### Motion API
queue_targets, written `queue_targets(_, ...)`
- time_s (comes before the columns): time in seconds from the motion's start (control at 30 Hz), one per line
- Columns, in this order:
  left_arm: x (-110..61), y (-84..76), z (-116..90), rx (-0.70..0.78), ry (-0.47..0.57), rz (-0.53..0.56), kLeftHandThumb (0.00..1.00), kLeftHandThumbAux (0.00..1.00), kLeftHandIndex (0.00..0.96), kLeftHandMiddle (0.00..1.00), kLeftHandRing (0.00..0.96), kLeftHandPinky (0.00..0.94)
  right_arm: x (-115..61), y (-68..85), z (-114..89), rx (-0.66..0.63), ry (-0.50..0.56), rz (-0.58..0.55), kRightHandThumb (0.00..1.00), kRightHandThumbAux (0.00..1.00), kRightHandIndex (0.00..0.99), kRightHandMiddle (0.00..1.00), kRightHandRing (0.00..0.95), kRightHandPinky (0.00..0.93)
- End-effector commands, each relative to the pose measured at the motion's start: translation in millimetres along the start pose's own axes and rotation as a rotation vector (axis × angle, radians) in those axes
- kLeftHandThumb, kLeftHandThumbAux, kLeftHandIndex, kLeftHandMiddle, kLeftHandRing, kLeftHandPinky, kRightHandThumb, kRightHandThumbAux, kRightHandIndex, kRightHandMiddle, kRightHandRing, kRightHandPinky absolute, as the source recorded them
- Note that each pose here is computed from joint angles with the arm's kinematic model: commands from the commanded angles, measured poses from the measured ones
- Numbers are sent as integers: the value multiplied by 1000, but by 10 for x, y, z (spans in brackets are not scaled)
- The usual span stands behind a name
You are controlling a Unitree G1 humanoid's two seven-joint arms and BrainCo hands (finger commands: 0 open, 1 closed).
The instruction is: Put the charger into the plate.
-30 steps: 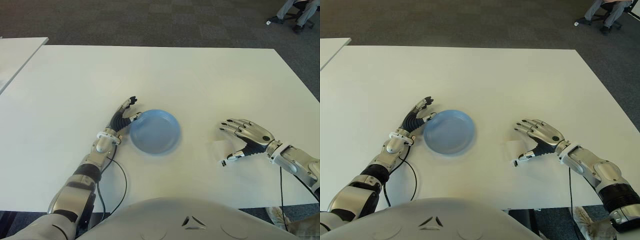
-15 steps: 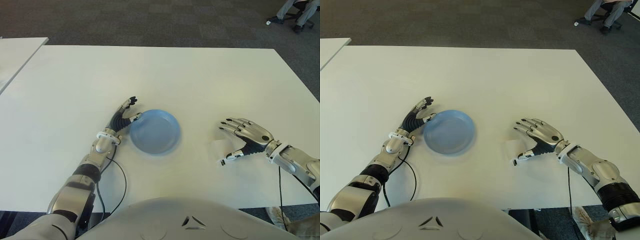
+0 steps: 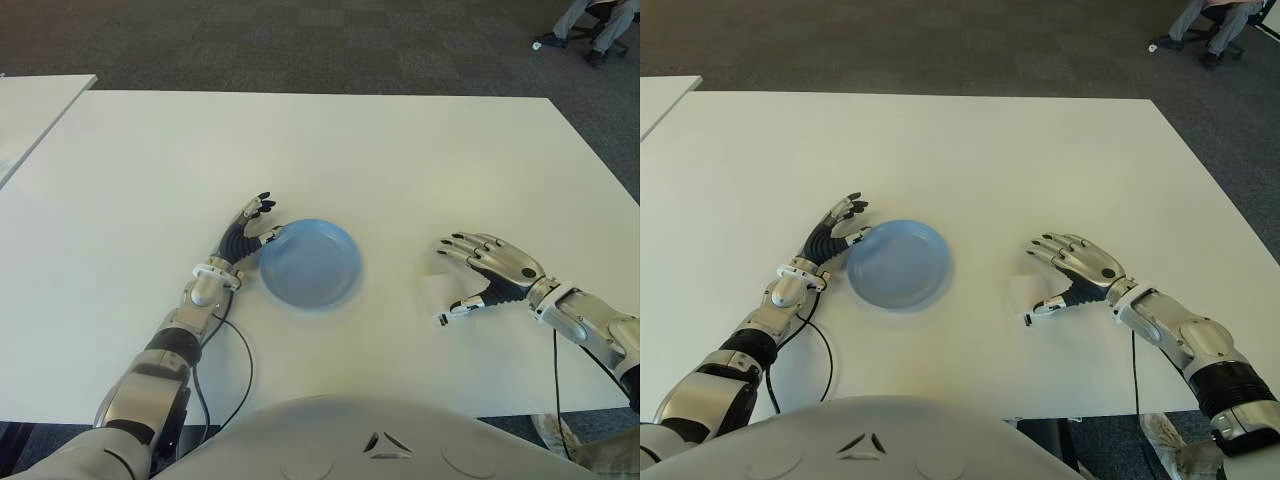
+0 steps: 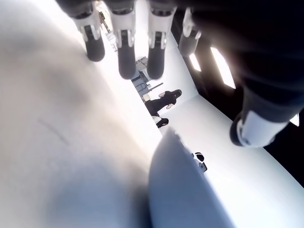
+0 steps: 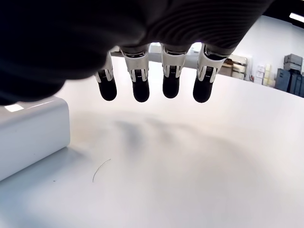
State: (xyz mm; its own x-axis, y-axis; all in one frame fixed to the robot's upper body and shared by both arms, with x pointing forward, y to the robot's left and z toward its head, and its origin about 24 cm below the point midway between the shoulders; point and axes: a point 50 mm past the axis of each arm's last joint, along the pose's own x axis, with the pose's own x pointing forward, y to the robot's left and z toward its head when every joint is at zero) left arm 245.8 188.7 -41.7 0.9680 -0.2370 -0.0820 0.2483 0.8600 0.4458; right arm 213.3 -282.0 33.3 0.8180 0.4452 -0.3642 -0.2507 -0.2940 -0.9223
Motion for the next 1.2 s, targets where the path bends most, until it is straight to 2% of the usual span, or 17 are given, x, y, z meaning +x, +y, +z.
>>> queue_targets(0.03, -303, -249, -311, -11, 181, -96, 0, 592, 82, 205, 199, 175, 26, 113, 9, -19, 15, 60, 116, 210, 0, 0, 0, 0)
queue_targets(0.57, -299, -258, -308, -17, 182, -95, 0, 585, 82, 204, 201, 178, 96, 43, -55, -15, 39, 26, 132, 226, 0, 0, 0, 0)
queue_targets(1.2, -289, -265, -303, -23, 181, -107, 0, 564, 68, 198, 198, 170, 80, -21, -73, 8, 41, -3, 128, 220, 0, 0, 0, 0)
